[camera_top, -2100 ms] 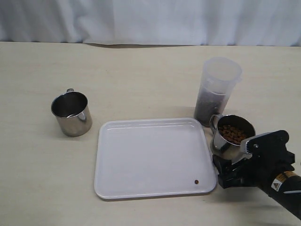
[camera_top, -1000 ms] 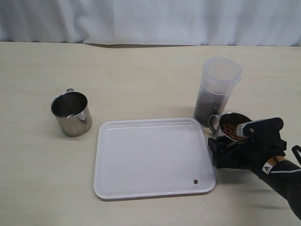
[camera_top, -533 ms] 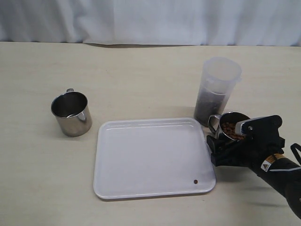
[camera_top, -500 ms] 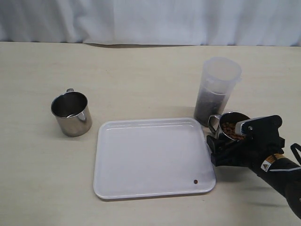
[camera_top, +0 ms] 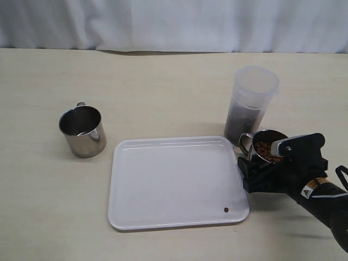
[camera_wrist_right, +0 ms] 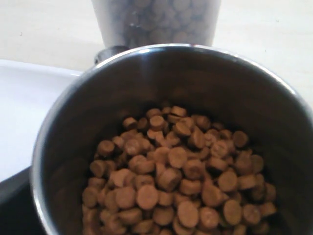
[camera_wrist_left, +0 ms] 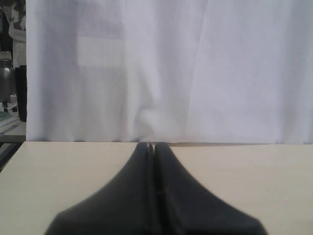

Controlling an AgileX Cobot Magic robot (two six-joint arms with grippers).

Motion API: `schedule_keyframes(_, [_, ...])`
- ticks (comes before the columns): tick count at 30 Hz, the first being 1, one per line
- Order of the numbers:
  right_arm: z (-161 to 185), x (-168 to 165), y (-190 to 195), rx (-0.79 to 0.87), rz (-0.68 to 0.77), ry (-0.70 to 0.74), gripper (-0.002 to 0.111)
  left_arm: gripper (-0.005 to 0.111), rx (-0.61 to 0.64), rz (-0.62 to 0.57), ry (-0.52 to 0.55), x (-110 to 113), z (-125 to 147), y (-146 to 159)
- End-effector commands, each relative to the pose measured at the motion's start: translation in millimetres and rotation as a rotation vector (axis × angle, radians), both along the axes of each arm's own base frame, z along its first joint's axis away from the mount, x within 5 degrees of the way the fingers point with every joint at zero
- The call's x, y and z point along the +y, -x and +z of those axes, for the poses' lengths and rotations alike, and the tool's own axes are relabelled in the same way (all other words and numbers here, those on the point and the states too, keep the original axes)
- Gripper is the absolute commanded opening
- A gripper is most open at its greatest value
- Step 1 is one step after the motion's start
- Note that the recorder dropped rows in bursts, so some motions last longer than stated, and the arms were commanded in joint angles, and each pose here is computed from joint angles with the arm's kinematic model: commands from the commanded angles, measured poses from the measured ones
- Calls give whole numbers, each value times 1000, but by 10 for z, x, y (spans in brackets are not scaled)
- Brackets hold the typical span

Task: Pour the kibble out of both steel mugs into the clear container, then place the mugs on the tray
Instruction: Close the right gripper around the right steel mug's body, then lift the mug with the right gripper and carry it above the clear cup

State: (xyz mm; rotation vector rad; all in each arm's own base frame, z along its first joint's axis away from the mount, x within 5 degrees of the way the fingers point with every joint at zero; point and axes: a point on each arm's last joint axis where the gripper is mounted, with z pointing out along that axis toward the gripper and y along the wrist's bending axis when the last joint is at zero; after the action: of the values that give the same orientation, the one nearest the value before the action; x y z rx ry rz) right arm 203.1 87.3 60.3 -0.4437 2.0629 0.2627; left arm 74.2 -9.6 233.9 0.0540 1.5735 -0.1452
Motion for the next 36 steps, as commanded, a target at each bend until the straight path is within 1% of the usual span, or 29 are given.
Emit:
schedule_keyframes(1, [2, 3, 3, -9, 23, 2, 57, 0, -3, 2, 3, 2, 6, 2])
schedule_keyframes(5, [2, 3, 3, -8, 22, 0, 25, 0, -3, 2, 3, 2, 6, 2])
schedule_keyframes(8, [2, 3, 3, -8, 22, 0, 7, 0, -2, 2, 5, 2, 6, 2])
schedule_keyframes(9, [2, 3, 3, -8, 22, 0, 5, 0, -2, 2, 5, 2, 6, 2])
schedule_keyframes(14, [0, -16, 2, -9, 2, 8, 5, 0, -2, 2, 5, 2, 6, 2])
schedule_keyframes(18, [21, -82, 77, 3, -34, 23, 5, 0, -2, 2, 5, 2, 6, 2])
schedule_keyframes(24, [244, -213, 185, -56, -128, 13, 5, 0, -2, 2, 5, 2, 6, 2])
schedule_keyframes(26, [289, -250, 214, -50, -157, 18, 5, 0, -2, 2, 5, 2, 6, 2])
schedule_keyframes(30, [368, -366, 214, -49, -251, 104, 5, 0, -2, 2, 5, 2, 6, 2])
schedule_keyframes(33, [483, -455, 186, -93, -314, 196, 5, 0, -2, 2, 5, 2, 6, 2])
schedule_keyframes(35, [551, -424, 87, -56, -298, 261, 5, 0, -2, 2, 5, 2, 6, 2])
schedule_keyframes(36, [627, -373, 6, -32, -262, 289, 5, 0, -2, 2, 5, 2, 6, 2])
